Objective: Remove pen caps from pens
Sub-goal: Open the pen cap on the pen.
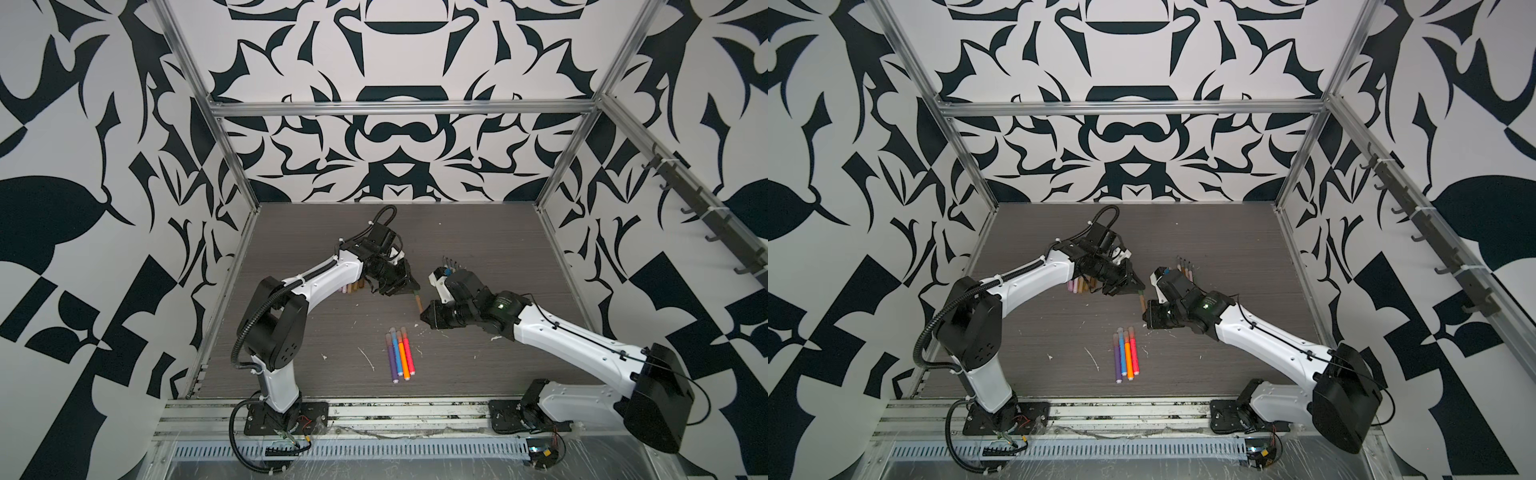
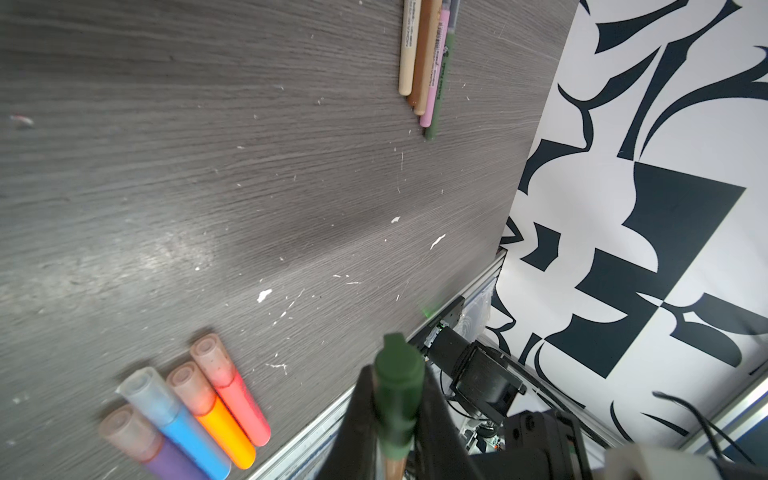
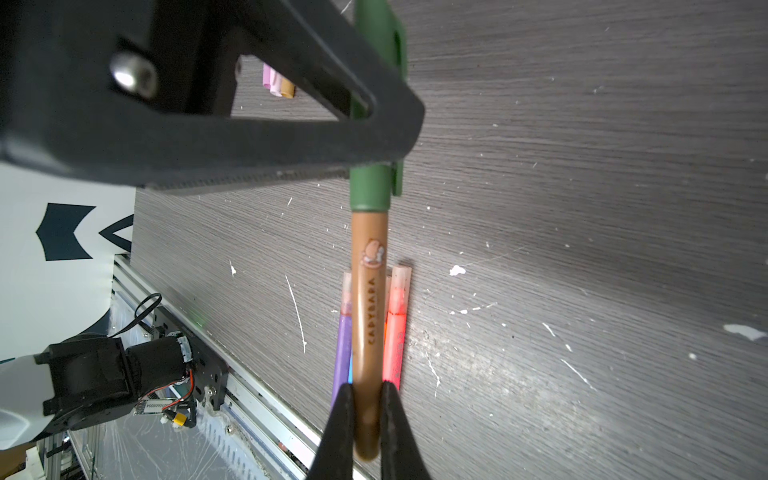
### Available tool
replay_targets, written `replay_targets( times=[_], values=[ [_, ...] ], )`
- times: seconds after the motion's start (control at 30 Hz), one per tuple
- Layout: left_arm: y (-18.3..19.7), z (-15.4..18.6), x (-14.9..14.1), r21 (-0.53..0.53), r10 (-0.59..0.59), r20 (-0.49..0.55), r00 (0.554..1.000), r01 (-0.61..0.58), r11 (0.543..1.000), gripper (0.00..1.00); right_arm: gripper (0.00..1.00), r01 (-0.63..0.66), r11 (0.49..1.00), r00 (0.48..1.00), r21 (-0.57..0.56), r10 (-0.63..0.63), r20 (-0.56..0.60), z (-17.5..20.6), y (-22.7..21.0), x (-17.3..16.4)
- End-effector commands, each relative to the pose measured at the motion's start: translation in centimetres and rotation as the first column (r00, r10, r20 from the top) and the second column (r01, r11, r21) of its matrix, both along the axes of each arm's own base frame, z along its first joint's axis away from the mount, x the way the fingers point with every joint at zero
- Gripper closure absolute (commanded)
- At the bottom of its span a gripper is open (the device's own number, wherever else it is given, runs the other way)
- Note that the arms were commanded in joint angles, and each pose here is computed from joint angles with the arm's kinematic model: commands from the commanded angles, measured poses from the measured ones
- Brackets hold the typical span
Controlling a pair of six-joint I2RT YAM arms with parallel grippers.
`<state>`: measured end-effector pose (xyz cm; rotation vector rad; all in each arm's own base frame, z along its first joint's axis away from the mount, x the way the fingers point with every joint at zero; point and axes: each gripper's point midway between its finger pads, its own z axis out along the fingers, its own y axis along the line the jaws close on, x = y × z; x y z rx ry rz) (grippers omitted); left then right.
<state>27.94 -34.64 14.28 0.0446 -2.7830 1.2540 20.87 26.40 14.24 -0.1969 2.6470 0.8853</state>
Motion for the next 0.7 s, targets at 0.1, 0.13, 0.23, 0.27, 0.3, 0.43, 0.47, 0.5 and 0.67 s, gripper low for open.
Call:
replay_targets(
  times=[0.1, 0.13, 0.23, 0.27, 0.3, 0.43, 0.47, 0.5, 0.67],
  values=[
    [-0.6, 0.6, 0.4, -0.021, -0.002, 0.008, 1.000, 0.002, 1.000, 0.99, 0.79, 0.012, 0.999, 0.999, 0.049, -0.015, 0.047, 1.9, 0.1, 0.2],
    [-0.6, 0.8, 0.4, -0.024, -0.002, 0.008, 1.000, 0.003, 1.000, 1.00, 0.77, 0.019, 0.999, 0.999, 0.049, -0.022, 0.048, 1.9, 0.0, 0.3],
    [-0.7, 0.9, 0.4, -0.033, -0.004, 0.008, 1.000, 0.005, 0.999, 1.00, 0.72, 0.037, 0.998, 0.998, 0.051, -0.039, 0.051, 1.8, -0.2, 0.4],
    [-0.8, 1.0, 0.3, -0.036, -0.005, 0.008, 1.000, 0.006, 0.999, 1.00, 0.71, 0.040, 0.998, 0.998, 0.052, -0.043, 0.049, 1.7, -0.2, 0.4],
    [-0.8, 1.0, 0.3, -0.039, -0.007, 0.004, 1.000, 0.007, 0.999, 1.00, 0.71, 0.042, 0.998, 0.998, 0.052, -0.044, 0.045, 1.6, -0.2, 0.4],
    [-1.1, 1.2, 0.1, -0.052, -0.016, 0.001, 1.000, 0.016, 0.999, 1.00, 0.71, 0.046, 0.998, 0.998, 0.048, -0.048, 0.036, 1.2, -0.1, 0.6],
    [-1.2, 1.2, 0.0, -0.056, -0.019, 0.001, 1.000, 0.019, 0.998, 1.00, 0.71, 0.046, 0.998, 0.998, 0.047, -0.048, 0.033, 1.1, 0.0, 0.6],
    [-1.2, 1.3, 0.0, -0.059, -0.020, 0.002, 1.000, 0.020, 0.998, 1.00, 0.71, 0.047, 0.998, 0.998, 0.044, -0.049, 0.031, 0.9, 0.0, 0.6],
    [-1.4, 1.7, 0.1, -0.069, -0.024, 0.005, 1.000, 0.024, 0.997, 1.00, 0.73, 0.049, 0.998, 0.999, 0.040, -0.050, 0.023, 0.5, 0.0, 0.8]
  ],
)
